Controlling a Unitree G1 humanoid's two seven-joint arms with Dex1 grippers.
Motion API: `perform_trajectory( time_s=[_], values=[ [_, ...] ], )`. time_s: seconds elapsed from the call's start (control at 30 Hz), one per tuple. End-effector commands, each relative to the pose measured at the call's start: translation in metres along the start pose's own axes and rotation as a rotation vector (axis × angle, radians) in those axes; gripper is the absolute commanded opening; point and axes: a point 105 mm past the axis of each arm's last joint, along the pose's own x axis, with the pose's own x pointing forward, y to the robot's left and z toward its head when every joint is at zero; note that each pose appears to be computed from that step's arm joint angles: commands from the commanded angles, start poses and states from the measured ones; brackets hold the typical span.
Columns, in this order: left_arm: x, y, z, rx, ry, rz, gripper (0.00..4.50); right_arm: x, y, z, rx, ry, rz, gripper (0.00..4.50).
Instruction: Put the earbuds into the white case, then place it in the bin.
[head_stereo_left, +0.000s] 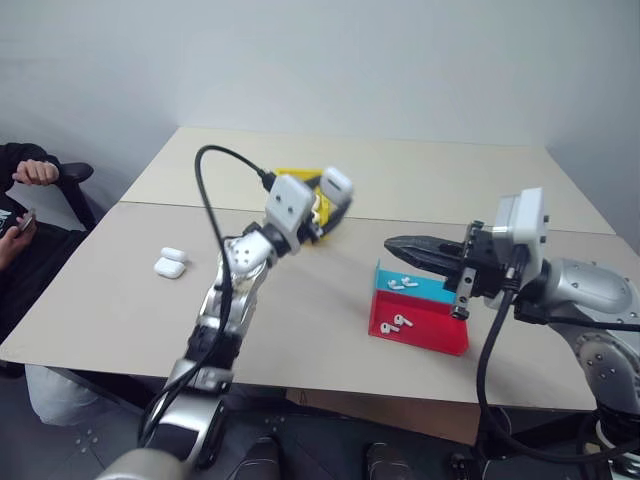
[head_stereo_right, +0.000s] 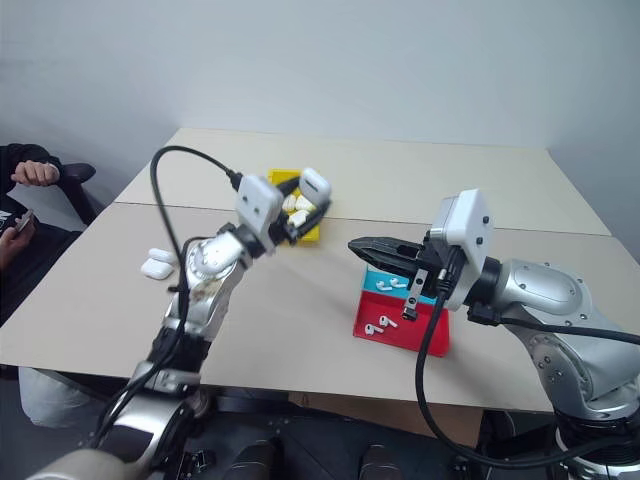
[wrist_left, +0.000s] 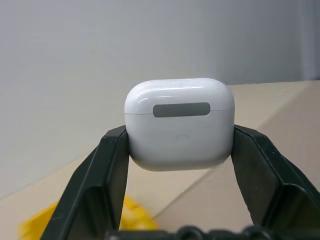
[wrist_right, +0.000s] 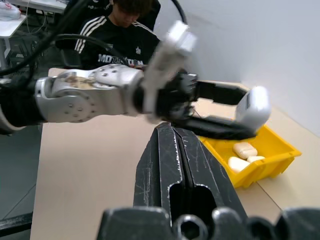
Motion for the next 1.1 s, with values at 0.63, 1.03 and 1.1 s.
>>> perform_trajectory(
  time_s=[0.63,1.03,1.1],
  values=[
    [0.037,0.027,-0.035,0.009,0.208,0.325,4.46,-0.004,0.004,-0.013,-0.038,0.075,-0.057,0.00],
    [-0.037,0.006,0.008,-0.294,-0.029,-0.272,4.46,-0.030,-0.009,-0.035,-0.113,0.250,-0.037,0.00],
    [-0.058,0.003,0.012,-0.275,-0.012,-0.338,4.46,-0.039,-0.012,-0.038,-0.142,0.284,-0.036,0.00]
  ],
)
